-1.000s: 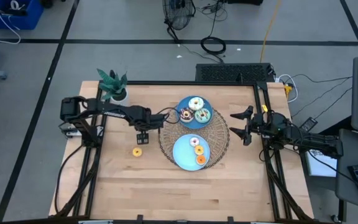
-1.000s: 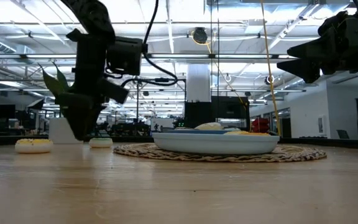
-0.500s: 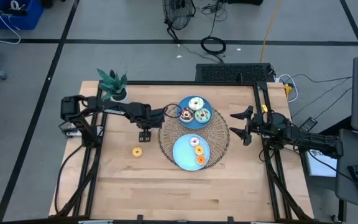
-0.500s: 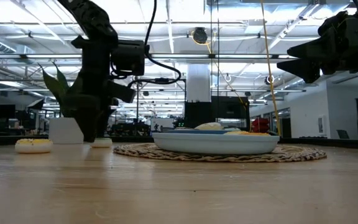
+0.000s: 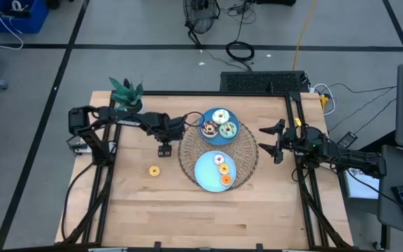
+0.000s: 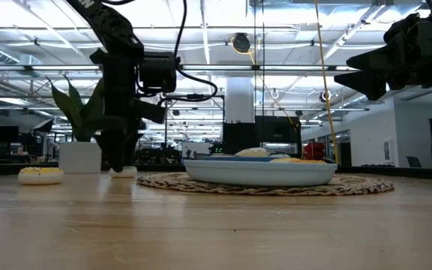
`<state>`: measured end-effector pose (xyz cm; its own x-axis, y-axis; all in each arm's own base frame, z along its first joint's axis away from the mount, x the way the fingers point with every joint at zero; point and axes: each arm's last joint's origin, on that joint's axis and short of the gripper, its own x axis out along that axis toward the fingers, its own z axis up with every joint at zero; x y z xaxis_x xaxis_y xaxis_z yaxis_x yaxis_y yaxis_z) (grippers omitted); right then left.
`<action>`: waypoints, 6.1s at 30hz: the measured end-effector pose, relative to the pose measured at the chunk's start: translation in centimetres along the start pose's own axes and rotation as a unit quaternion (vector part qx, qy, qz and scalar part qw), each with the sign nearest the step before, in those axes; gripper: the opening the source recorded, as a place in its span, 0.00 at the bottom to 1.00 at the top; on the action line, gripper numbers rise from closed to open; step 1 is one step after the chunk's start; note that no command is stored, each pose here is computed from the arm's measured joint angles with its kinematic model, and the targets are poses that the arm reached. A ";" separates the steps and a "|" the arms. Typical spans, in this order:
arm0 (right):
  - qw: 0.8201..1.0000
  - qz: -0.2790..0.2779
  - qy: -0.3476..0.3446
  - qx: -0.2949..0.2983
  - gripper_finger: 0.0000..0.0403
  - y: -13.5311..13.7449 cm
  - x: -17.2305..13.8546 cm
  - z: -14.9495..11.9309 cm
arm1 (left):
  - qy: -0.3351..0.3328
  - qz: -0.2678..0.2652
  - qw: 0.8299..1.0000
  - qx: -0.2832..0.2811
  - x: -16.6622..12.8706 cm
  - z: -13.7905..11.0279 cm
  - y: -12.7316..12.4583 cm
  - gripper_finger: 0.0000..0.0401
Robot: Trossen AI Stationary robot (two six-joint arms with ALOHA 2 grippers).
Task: Pick & Place donuts
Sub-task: Put the small green donut on the light blue plate
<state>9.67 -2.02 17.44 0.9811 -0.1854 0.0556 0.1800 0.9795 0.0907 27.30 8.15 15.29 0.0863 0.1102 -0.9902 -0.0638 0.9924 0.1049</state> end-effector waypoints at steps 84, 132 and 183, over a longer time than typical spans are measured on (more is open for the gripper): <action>1.000 0.000 0.000 0.000 0.75 0.0 0.0 0.0 | -0.025 -0.010 0.999 -0.043 1.4 -0.7 0.4 0.73; 1.000 0.000 0.000 0.000 0.75 0.0 0.0 0.0 | -0.101 -0.073 0.992 -0.027 -1.1 2.7 -1.2 0.28; 1.000 0.000 0.000 0.000 0.75 0.0 0.0 0.0 | -0.146 -0.049 0.984 0.086 -1.2 14.9 -10.3 0.63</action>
<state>9.67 -2.02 17.44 0.9811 -0.1852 0.0556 0.1798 0.9795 0.0907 42.71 -1.38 16.81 0.3672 -0.0015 -0.9301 0.1265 0.9908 0.0483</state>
